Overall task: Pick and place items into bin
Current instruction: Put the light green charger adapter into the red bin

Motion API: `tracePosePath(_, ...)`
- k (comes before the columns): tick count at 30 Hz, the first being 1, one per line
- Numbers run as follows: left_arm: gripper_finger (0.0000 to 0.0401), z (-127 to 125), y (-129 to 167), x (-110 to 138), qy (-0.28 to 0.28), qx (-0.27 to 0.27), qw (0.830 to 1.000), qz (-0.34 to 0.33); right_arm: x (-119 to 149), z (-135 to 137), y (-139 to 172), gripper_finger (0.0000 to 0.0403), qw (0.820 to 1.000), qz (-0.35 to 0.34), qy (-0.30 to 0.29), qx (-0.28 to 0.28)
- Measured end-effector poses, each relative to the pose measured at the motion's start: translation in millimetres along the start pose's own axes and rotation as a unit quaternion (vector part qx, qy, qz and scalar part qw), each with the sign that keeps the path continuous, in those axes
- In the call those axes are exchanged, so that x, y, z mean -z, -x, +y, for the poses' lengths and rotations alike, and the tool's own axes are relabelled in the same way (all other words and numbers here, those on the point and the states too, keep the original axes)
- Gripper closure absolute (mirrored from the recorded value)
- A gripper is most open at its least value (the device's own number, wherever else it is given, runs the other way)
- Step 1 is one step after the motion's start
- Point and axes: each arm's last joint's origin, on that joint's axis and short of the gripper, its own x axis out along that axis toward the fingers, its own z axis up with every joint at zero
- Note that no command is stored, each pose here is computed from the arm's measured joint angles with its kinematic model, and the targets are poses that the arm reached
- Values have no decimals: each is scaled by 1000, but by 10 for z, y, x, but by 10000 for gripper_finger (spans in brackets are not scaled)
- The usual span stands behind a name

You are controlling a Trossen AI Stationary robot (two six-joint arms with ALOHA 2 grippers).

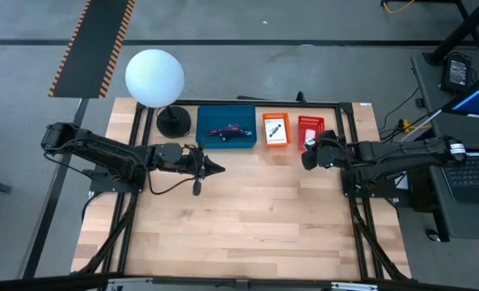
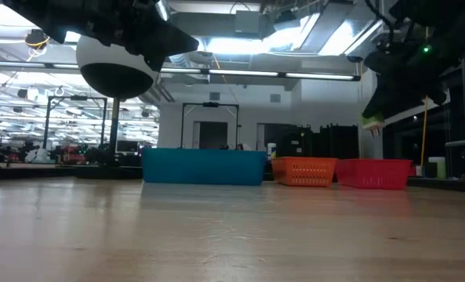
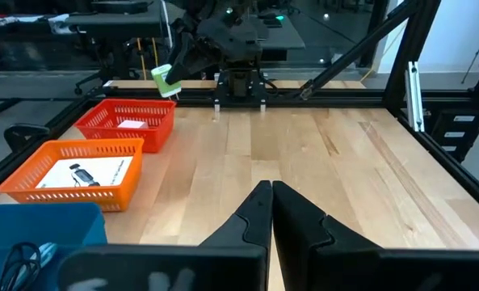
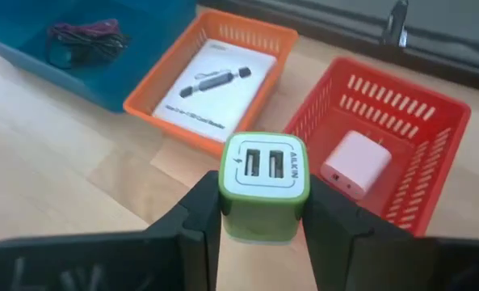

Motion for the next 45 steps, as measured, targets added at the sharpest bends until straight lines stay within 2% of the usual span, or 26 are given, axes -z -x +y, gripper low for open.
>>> tracePosePath(6, 396, 0, 0, 0, -10, 0, 1000, 0, -88, -58, -54, 292, 999, 29, -13, 4)
tracePosePath(15, 396, 0, 0, -7, -29, 0, 1000, -4, -405, -106, 22, 292, 998, 62, -4, -23)
tracePosePath(22, 395, -1, 0, -15, -30, 0, 1000, -8, -631, -227, 116, 292, 998, 64, -5, 13)
tracePosePath(28, 393, -1, 0, -15, -30, 0, 1000, -8, -661, -274, 49, 292, 996, 91, -13, 8)
tracePosePath(45, 398, -1, 0, -15, -30, 0, 1000, -8, -602, -158, -480, 292, 981, 174, 32, 73)
